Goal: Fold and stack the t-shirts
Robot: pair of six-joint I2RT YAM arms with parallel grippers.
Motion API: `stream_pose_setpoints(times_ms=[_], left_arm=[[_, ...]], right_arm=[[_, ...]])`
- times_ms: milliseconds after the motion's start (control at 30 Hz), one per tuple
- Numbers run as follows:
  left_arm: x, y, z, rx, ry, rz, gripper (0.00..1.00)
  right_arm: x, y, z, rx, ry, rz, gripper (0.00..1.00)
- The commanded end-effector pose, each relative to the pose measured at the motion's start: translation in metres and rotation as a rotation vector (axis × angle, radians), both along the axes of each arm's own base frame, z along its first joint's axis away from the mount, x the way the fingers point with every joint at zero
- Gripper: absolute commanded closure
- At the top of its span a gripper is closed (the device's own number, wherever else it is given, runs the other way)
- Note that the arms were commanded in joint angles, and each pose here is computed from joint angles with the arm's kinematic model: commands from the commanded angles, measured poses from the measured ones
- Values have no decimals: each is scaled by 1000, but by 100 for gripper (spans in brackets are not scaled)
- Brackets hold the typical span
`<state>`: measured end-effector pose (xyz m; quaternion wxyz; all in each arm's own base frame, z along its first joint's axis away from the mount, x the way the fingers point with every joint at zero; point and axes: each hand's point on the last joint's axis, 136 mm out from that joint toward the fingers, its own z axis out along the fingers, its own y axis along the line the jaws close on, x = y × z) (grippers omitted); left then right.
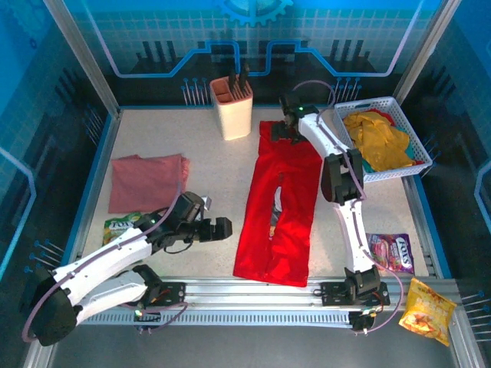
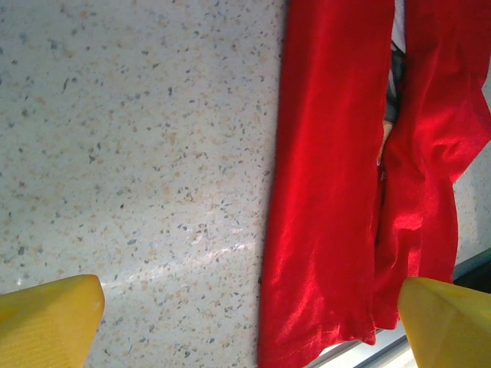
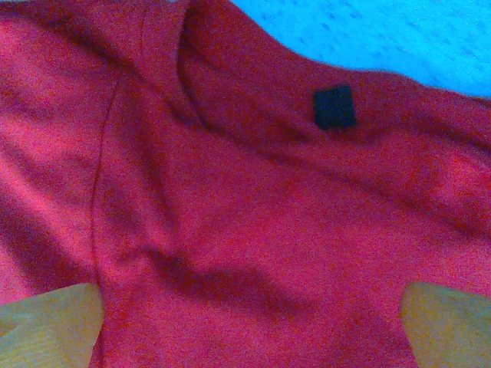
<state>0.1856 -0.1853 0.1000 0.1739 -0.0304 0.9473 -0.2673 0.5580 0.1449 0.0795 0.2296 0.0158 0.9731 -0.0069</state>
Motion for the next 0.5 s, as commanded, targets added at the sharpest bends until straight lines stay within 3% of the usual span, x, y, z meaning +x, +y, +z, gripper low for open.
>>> stream_pose_setpoints(times_ms=[0, 167, 300, 467], left_arm=[[20, -8, 22, -14, -142, -33, 1], [35, -22, 37, -32, -212, -76, 1], [50, -39, 33, -38, -163, -90, 1], [68, -57, 35, -23, -157, -134, 1]], right_arm=[[-36, -1, 56, 35, -36, -13, 0], [-111, -3, 52, 80, 7, -36, 0], [-170, 8, 24, 86, 127, -20, 0], [-227, 15, -17, -2, 234, -25, 0]])
